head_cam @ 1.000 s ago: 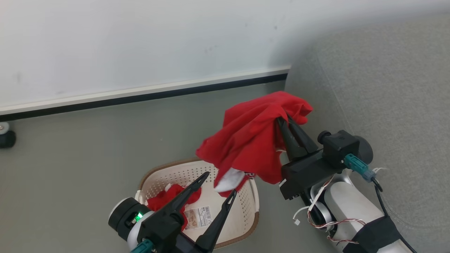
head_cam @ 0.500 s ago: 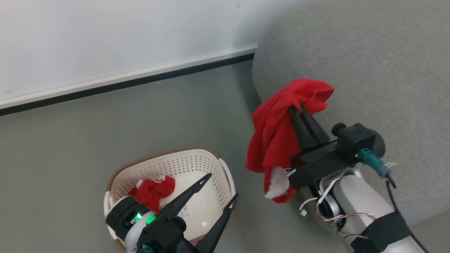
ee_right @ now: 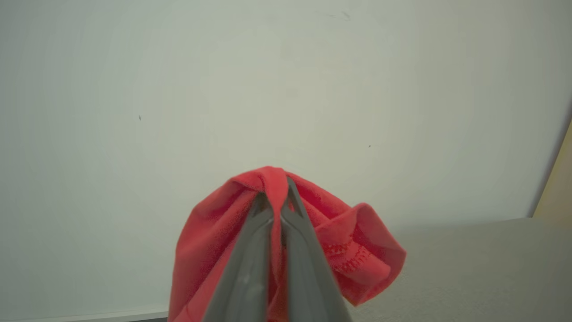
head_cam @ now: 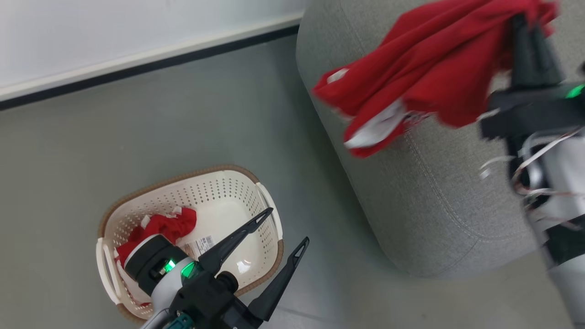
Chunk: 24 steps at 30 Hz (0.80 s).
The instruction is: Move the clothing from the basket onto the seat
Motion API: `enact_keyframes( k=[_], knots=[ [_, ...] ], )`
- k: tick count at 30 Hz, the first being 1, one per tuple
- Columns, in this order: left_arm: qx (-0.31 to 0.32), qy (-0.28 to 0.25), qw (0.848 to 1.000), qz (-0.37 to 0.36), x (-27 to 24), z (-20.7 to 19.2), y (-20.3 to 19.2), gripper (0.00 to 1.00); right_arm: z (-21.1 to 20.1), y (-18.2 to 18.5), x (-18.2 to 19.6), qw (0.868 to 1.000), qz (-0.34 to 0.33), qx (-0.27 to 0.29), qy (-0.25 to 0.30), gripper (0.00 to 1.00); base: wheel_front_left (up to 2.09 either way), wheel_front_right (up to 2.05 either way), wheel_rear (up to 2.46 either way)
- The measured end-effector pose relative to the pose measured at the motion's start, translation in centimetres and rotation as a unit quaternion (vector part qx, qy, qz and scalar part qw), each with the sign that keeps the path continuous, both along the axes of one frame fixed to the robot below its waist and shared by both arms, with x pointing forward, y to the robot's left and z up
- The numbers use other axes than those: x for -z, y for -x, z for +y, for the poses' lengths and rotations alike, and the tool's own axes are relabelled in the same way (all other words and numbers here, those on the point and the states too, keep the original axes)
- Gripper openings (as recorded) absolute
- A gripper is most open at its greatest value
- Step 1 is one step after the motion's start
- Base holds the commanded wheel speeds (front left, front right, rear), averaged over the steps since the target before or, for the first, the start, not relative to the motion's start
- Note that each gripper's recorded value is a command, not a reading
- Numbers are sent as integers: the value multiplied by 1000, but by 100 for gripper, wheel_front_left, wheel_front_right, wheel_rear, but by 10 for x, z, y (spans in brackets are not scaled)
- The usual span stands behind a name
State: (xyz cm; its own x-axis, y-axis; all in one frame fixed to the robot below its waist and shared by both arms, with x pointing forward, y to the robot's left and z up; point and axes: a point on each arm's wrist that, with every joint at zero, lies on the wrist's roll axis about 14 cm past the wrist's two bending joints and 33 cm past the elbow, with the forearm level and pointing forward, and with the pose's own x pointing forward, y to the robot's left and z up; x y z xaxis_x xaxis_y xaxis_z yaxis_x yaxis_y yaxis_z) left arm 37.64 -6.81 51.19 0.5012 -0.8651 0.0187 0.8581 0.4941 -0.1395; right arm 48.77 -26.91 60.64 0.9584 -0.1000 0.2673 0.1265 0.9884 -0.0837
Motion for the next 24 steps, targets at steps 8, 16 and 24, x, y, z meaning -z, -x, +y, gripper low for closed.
enact_keyframes(
  k=[8,16,24],
  knots=[
    [13,7,1000,8,10,-5,-13,100,-71,-14,-46,995,-45,81,35,0,0,0,0],
    [22,12,1000,14,19,-5,-24,100,-121,-23,-88,984,-75,142,73,0,0,0,0],
    [22,12,999,24,35,0,-37,100,-153,-42,-85,978,-47,181,97,0,0,0,0]
  ],
)
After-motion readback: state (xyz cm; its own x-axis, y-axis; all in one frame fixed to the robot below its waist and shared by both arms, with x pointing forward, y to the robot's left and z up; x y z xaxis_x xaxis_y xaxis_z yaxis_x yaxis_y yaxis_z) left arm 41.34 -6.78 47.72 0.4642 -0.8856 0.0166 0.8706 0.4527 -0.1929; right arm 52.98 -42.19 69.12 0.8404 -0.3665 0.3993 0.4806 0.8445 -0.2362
